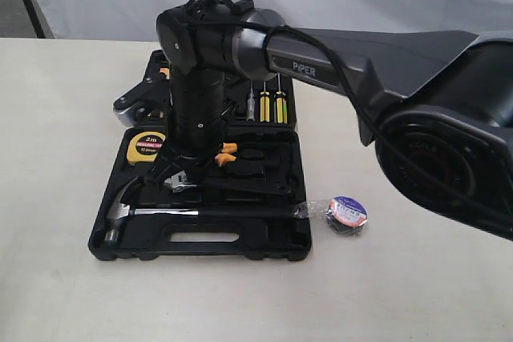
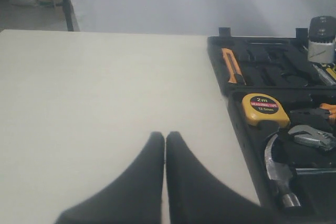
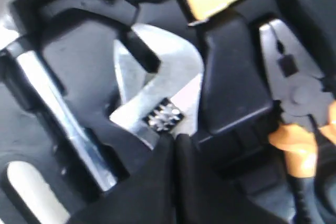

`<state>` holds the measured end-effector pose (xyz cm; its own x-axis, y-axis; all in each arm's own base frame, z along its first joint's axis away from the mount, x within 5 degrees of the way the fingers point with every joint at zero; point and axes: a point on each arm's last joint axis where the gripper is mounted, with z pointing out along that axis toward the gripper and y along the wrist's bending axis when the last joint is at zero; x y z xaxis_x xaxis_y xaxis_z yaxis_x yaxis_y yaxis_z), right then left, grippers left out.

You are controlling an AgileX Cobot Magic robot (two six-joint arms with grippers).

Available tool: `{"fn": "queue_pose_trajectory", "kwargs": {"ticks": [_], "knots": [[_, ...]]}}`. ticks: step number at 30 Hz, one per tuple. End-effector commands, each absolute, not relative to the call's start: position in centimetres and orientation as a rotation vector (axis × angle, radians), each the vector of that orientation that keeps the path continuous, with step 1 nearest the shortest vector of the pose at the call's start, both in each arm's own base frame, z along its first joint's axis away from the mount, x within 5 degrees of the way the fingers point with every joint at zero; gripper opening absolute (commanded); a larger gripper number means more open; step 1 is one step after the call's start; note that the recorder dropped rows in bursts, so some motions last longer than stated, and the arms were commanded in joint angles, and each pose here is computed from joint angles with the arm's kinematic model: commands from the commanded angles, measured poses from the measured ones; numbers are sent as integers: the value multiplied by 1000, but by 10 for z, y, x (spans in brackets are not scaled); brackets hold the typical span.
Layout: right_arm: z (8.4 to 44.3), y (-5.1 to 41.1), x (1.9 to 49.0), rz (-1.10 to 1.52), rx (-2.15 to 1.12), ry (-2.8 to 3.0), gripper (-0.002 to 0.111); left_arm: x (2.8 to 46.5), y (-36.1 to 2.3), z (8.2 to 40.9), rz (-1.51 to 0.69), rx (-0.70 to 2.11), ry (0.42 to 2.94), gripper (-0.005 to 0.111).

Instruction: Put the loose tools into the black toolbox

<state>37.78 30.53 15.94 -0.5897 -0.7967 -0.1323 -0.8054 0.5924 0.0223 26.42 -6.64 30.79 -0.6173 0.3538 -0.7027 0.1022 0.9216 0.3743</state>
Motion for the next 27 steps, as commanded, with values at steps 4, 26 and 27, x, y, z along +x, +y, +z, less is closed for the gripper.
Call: {"fn": "queue_pose_trajectory", "kwargs": {"ticks": [4, 26, 27], "knots": [[168, 309, 382, 180, -1297, 2688, 0, 263, -66, 307, 348, 306, 2223, 1], [133, 326, 388, 350, -1166, 2694, 0, 263, -66, 307, 348, 306, 2223, 1], [134, 326, 388, 343, -1169, 2690, 0, 263, -66, 307, 348, 306, 2223, 1]]}}
